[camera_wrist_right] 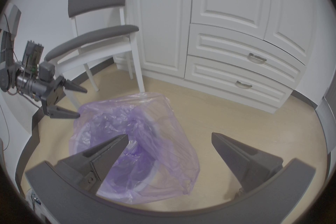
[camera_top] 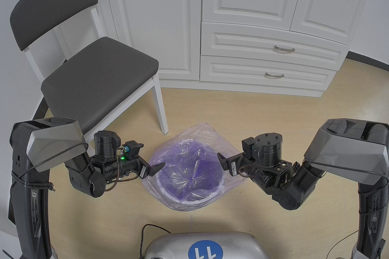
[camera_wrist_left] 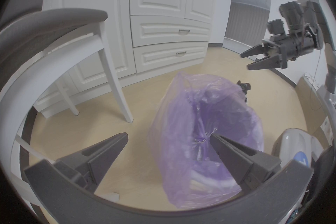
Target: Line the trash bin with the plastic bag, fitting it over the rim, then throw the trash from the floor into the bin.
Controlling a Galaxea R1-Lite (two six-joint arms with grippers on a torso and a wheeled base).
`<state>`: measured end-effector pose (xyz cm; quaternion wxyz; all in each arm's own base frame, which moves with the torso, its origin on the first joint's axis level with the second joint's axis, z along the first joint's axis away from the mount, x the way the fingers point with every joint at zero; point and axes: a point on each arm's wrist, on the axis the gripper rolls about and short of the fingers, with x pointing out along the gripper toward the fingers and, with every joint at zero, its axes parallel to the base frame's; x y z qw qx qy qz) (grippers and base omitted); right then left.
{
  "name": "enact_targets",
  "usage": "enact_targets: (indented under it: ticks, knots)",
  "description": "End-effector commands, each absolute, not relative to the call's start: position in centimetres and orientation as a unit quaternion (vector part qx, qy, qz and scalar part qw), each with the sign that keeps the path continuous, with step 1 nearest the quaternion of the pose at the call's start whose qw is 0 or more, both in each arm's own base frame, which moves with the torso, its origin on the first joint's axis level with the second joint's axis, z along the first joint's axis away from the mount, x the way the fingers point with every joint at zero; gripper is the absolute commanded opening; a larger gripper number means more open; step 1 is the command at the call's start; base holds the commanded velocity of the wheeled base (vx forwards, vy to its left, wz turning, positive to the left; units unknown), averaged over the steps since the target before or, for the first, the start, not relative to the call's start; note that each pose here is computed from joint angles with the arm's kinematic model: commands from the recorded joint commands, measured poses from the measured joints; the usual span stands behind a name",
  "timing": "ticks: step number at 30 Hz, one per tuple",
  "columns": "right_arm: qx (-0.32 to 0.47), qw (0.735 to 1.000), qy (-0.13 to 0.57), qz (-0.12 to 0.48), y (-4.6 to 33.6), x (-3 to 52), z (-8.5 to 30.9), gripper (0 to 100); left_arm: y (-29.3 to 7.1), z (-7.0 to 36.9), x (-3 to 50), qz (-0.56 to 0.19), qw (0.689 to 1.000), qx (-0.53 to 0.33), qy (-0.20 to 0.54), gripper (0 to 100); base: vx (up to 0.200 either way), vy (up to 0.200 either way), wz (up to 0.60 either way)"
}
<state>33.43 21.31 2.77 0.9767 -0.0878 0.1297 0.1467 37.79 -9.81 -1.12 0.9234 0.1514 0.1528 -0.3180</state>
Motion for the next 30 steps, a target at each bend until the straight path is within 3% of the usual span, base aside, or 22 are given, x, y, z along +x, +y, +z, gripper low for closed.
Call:
enact_targets:
  ticks: [1,8,14,21,30]
  knots:
    - [-0.083,0.975,0.159,0.133,20.6,32.9,-1.0,100,-8.3,-2.9,40.1,-0.273,0.932,0.161,0.173,100,0.0,0.0,0.0]
    - [-0.057,0.975,0.172,0.129,20.6,32.7,-1.7,100,-8.2,-3.7,42.6,-0.212,0.949,0.161,0.168,100,0.0,0.0,0.0]
    - [-0.052,0.972,0.179,0.143,21.3,32.3,-2.5,100,-9.8,-3.1,44.4,-0.164,0.971,0.095,0.146,100,0.0,0.0,0.0]
    - [-0.04,0.979,0.156,0.125,21.3,34.4,-4.9,100,-10.6,-2.9,44.4,-0.17,0.972,0.087,0.137,100,0.0,0.0,0.0]
    - [-0.004,0.988,0.128,0.088,19.7,37.7,-4.6,100,-11.5,-3.2,44.7,-0.171,0.975,0.07,0.126,100,0.0,0.0,0.0]
